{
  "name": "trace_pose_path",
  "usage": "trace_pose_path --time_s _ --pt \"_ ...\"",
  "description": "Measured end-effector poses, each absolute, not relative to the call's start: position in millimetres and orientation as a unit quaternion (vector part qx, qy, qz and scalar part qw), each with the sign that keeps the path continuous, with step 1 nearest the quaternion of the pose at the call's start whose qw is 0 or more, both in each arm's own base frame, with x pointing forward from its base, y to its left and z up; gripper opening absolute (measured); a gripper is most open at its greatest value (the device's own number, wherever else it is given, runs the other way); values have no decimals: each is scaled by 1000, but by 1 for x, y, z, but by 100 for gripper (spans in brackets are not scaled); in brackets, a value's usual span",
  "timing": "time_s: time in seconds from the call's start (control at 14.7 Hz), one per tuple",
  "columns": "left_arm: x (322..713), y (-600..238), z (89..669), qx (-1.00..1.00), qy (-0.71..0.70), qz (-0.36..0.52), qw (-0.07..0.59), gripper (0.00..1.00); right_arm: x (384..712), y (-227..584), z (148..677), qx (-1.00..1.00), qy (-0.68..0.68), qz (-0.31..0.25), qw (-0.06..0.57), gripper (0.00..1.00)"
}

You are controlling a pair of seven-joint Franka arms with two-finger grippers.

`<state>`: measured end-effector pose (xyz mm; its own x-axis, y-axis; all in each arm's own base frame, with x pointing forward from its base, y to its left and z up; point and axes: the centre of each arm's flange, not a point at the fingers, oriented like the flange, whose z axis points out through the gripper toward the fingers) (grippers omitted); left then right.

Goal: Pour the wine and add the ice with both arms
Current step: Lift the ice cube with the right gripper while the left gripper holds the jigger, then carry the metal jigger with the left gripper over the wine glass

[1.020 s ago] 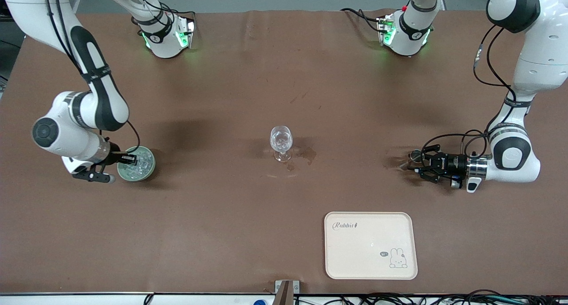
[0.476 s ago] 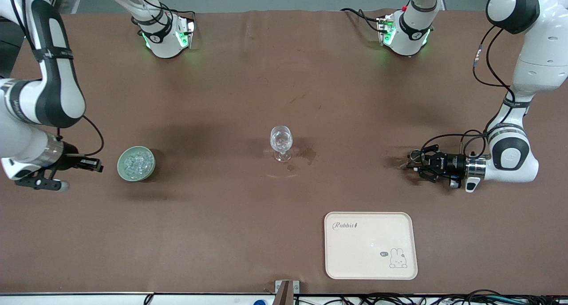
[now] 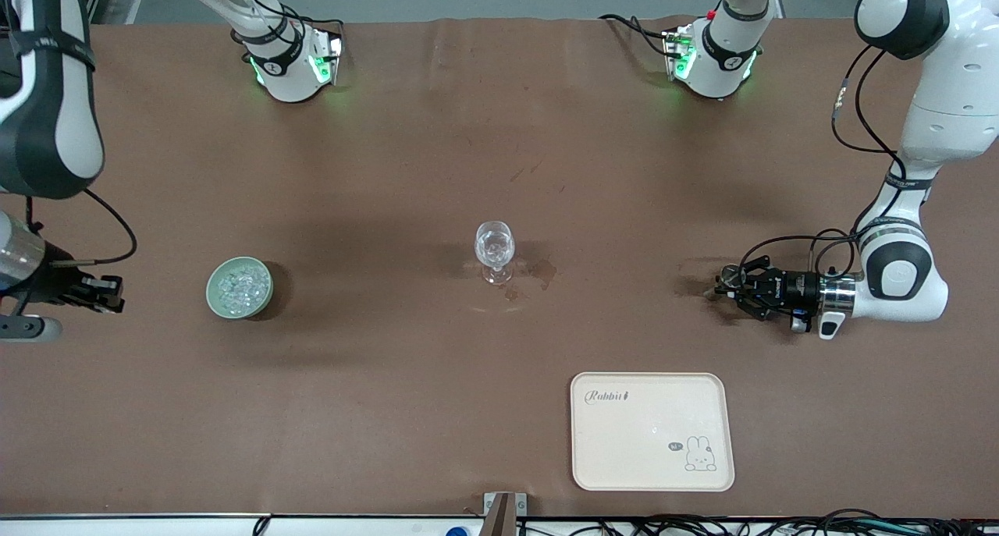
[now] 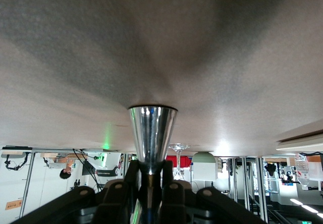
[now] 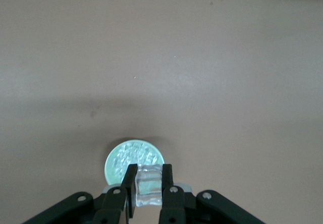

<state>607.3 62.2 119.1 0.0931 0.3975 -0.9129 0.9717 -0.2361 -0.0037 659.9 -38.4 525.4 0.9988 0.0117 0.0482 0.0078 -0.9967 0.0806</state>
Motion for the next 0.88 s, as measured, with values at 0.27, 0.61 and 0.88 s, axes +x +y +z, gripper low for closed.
trace_pose_path --time_s 0.27,0.61,0.88 --pt "616 36 129 655 504 -436 357 21 640 -5 572 999 26 1 38 23" --pt "627 -13 150 653 475 -454 378 21 602 20 619 998 45 8 35 23" --pt "636 -49 184 652 470 -462 374 21 585 10 628 999 38 9 35 23"
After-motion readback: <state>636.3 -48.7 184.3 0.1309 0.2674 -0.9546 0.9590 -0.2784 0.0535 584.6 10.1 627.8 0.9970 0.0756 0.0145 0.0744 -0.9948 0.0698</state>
